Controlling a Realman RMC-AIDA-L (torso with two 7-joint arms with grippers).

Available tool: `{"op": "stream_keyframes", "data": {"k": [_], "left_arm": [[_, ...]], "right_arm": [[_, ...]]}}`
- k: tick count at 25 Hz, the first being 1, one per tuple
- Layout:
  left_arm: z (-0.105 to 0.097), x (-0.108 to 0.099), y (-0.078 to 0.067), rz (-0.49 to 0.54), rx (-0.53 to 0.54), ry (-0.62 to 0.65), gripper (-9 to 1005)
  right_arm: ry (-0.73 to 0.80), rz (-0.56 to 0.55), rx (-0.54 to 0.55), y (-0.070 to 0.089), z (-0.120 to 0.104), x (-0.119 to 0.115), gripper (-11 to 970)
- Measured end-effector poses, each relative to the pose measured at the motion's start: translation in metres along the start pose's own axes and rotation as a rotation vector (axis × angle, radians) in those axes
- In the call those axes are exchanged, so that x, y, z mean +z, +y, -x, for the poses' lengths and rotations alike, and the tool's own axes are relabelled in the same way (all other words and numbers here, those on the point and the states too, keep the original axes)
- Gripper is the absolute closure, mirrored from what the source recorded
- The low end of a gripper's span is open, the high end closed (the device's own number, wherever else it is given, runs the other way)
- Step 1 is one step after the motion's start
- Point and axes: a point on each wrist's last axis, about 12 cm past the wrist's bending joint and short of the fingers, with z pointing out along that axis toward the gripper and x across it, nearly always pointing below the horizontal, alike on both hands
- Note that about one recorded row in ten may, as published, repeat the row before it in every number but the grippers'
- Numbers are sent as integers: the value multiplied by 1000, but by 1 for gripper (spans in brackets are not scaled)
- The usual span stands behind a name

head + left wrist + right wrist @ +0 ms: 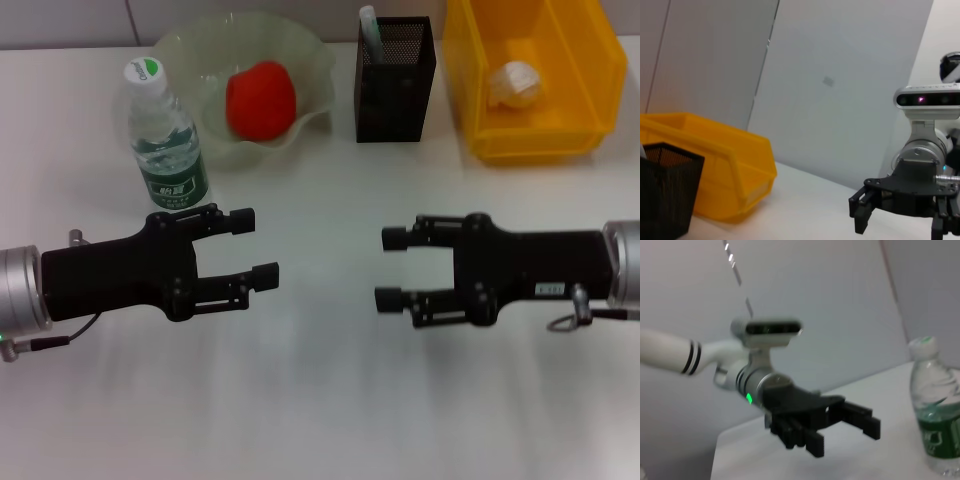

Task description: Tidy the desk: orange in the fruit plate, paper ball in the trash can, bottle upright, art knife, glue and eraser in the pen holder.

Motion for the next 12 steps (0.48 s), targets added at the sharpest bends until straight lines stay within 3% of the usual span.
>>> {"op": "stream_keyframes", "data": {"k": [12], "left_arm": [[-2, -2, 1, -14, 32, 50, 199]], "right_arm": [[15, -27, -30, 0, -8, 3, 183]]}}
